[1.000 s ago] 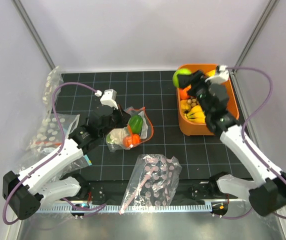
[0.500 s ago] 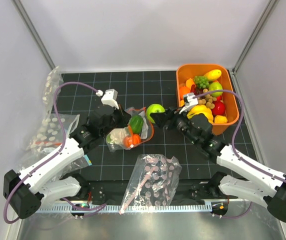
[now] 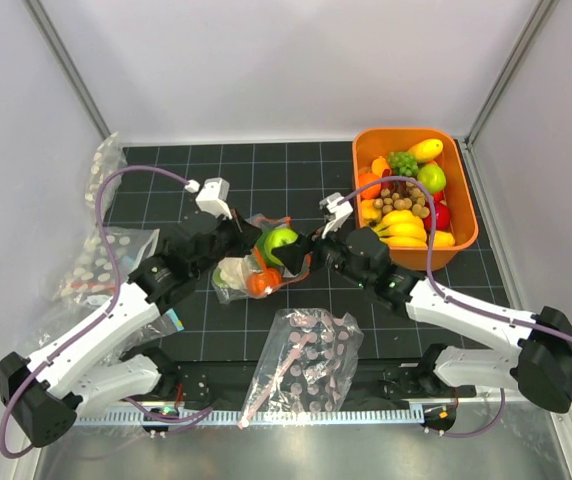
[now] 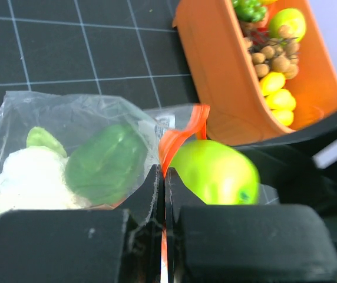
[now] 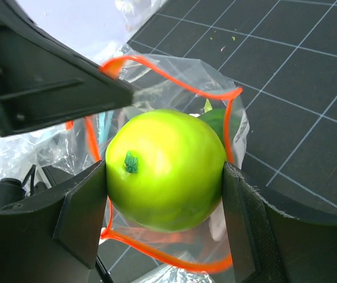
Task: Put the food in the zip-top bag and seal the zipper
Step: Place the fake fruit in the zipper food storage bag, then adjust the zipper food storage bag at the center of the board.
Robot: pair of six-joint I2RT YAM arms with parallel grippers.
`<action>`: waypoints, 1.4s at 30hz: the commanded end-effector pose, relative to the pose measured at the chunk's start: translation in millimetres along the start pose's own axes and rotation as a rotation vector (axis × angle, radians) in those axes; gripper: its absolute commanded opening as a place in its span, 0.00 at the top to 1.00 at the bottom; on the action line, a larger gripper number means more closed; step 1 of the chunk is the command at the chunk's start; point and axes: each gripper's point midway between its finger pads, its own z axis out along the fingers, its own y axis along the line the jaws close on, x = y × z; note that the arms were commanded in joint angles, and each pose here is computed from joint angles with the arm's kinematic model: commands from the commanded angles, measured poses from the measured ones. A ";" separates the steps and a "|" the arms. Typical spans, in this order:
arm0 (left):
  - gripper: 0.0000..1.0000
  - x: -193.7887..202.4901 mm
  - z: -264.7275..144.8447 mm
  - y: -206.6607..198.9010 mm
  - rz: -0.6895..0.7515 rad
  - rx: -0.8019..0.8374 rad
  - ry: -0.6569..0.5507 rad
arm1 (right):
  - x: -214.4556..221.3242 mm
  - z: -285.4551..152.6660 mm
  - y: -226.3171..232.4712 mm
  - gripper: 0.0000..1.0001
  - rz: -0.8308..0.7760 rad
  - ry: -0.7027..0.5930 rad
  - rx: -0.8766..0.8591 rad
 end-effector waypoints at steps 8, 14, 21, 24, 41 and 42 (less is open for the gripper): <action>1.00 -34.2 -27.4 -35.9 -0.036 0.179 -0.117 | -1.6 25.8 49.1 0.66 -0.055 -0.025 -0.154; 1.00 -36.8 -29.9 -34.7 -0.043 0.181 -0.141 | 20.6 35.8 73.6 0.58 -0.110 0.035 -0.194; 1.00 -34.4 -22.1 -24.2 -0.056 0.118 -0.136 | 18.2 41.8 50.7 0.11 -0.106 0.040 -0.051; 1.00 -35.2 -22.1 -18.7 -0.055 0.088 -0.142 | 0.7 29.3 45.3 0.10 -0.110 0.000 -0.011; 1.00 -48.3 -29.5 21.4 -0.074 -0.126 -0.226 | -21.2 3.1 -3.8 0.26 -0.030 -0.009 0.329; 1.00 -48.3 -29.4 22.6 -0.075 -0.132 -0.228 | -18.9 5.8 -4.2 0.28 -0.011 0.017 0.351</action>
